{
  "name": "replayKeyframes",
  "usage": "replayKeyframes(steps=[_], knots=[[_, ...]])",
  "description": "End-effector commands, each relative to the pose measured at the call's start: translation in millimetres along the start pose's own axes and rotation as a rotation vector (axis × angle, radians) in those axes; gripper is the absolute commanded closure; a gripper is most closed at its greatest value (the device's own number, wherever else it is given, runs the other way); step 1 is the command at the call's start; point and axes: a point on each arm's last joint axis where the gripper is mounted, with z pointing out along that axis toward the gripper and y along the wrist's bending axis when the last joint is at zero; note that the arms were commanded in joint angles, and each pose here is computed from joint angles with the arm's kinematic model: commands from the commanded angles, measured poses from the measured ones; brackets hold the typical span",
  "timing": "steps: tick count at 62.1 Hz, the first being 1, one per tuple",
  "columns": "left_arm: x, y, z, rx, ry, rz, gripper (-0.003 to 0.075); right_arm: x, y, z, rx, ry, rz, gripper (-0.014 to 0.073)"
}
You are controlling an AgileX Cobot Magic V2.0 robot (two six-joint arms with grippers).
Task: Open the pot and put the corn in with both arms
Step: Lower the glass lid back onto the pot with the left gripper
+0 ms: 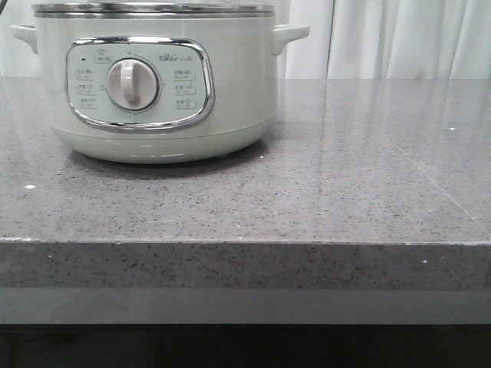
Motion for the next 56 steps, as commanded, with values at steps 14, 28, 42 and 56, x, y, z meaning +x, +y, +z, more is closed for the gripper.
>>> replayKeyframes(steps=[14,28,42,56], knots=[[-21,-5,-52,-0.002,-0.218,0.013,0.0091,-16,-1,-3,0.017,-0.109,-0.007,0.0659],[-21,-5,-94,-0.052,-0.290,0.048,0.0121,-16,-1,-3,0.017,-0.108,-0.007,0.0659],[-8,-7,-122,-0.062,-0.290,0.054,0.0517,-16,-1,-3,0.017,-0.108,-0.007,0.0659],[16,-9,-134,-0.064,-0.302,0.050,0.0738,-16,-1,-3,0.017,-0.108,-0.007,0.0659]])
